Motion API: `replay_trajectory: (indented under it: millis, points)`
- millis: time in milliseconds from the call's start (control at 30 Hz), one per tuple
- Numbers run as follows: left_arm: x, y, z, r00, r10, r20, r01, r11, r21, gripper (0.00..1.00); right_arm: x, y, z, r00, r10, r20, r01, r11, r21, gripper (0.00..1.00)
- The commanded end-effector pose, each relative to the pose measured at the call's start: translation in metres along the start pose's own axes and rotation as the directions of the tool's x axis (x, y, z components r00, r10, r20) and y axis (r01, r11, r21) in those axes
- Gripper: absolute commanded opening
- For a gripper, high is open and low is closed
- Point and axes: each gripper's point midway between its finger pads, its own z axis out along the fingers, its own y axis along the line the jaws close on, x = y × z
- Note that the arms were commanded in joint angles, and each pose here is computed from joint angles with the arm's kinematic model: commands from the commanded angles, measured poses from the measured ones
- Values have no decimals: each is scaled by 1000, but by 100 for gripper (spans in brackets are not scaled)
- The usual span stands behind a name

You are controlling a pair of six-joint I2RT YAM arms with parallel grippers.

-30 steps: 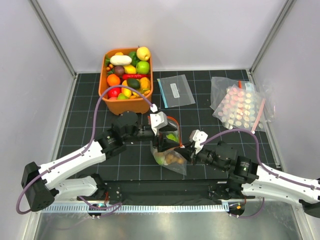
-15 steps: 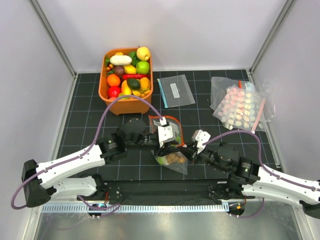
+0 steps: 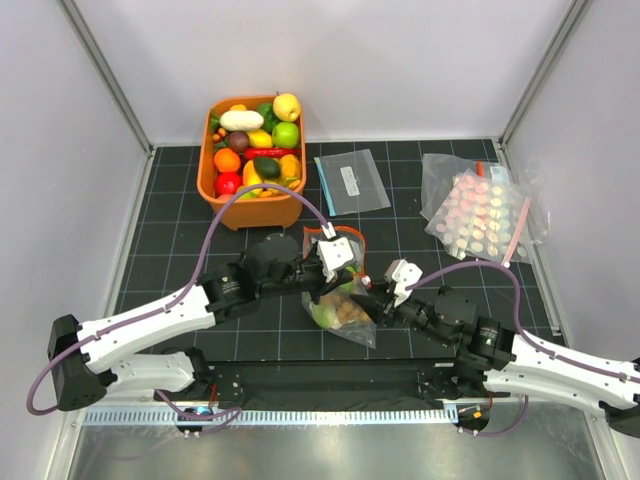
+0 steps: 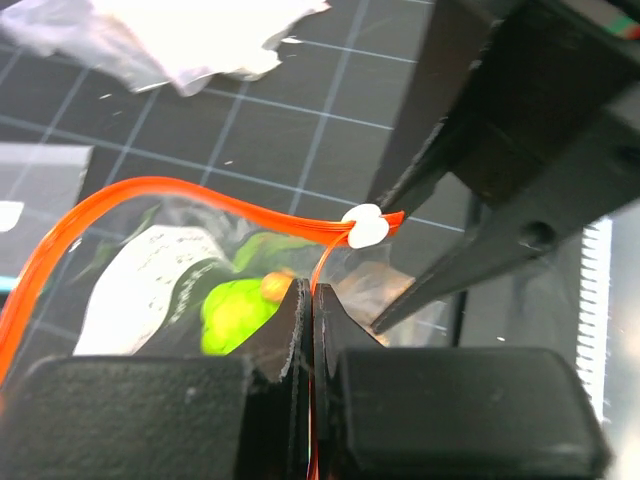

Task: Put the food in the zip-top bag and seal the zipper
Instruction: Zip the zipper food storage bag at the center of the board.

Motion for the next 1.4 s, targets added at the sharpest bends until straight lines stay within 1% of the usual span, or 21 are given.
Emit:
replay_trajectory:
  millis: [0, 200, 433, 533, 633, 667, 767, 800, 867, 933, 967, 1000, 1033, 1067, 1100, 1167, 1200, 1233, 1267, 1300, 1367]
  points:
    - [-23, 17, -11, 997, -14, 79, 22, 995, -101, 0, -20, -5, 1, 995, 16, 94, -19, 999, 31, 40]
    - [-25, 17, -16, 994, -14, 108, 26, 994, -107, 0, -24, -4, -2, 992, 19, 124, -22, 1000, 20, 43]
    - [-28, 7, -13, 993, -19, 118, 25, 998, -52, 0, -33, -9, -11, 981, 44, 190, -51, 998, 32, 46]
    - [-29, 4, -14, 992, -18, 124, 22, 999, -36, 0, -34, -10, -10, 978, 55, 201, -65, 997, 40, 48]
    - [-33, -1, -15, 990, -18, 141, 19, 1000, -10, 0, -36, -11, -8, 977, 67, 204, -79, 996, 52, 48]
    - [-33, -2, -15, 989, -15, 146, 16, 1000, -1, 0, -35, -12, -7, 977, 66, 201, -79, 995, 55, 46]
    - [-33, -5, -15, 989, -15, 148, 13, 1000, 17, 0, -37, -11, -4, 974, 94, 208, -108, 993, 56, 31]
    - [-34, -6, -15, 988, -15, 151, 12, 1000, 22, 0, -36, -12, -4, 974, 95, 205, -110, 992, 62, 27]
    - [-34, -8, -15, 989, -12, 151, 7, 999, 31, 0, -36, -13, -2, 975, 100, 200, -117, 991, 72, 16]
    - [-36, -9, -16, 988, -11, 157, 5, 999, 35, 0, -38, -13, -2, 974, 100, 202, -117, 991, 70, 2]
    - [-35, -8, -17, 988, -9, 157, 4, 999, 32, 0, -37, -13, -2, 976, 98, 197, -113, 991, 67, 1]
    - [-35, -8, -18, 987, -6, 158, 1, 999, 33, 2, -36, -11, -3, 977, 92, 190, -105, 993, 58, 1]
    - [-36, -8, -19, 987, -2, 161, -2, 1000, 29, 12, -37, -7, -4, 978, 87, 191, -95, 995, 35, 1]
    - [-39, -8, -23, 985, 2, 173, -7, 1000, 27, 19, -37, -6, -4, 979, 79, 189, -86, 996, 27, 1]
    - [-38, -8, -24, 984, 7, 176, -11, 1000, 24, 33, -36, -4, -5, 980, 73, 183, -78, 997, 17, 1]
    - [-43, -9, -31, 980, 20, 200, -25, 999, 22, 43, -35, 3, -5, 983, 68, 168, -64, 998, -24, 1]
    - [-44, -9, -34, 978, 24, 207, -29, 999, 22, 50, -37, 6, -6, 983, 68, 168, -62, 997, -39, 1]
    - [-45, -11, -36, 976, 27, 215, -34, 999, 26, 52, -36, 9, -5, 985, 66, 159, -58, 997, -55, 1]
    - [-49, -12, -39, 972, 34, 231, -41, 999, 29, 54, -34, 15, -4, 989, 38, 143, -26, 996, -89, 1]
    - [-49, -14, -40, 971, 39, 235, -49, 998, 39, 59, -37, 18, -4, 989, 34, 144, -18, 994, -108, 1]
    - [-51, -23, -43, 967, 57, 248, -80, 993, 84, 65, -34, 26, -3, 992, 26, 120, -8, 989, -149, 1]
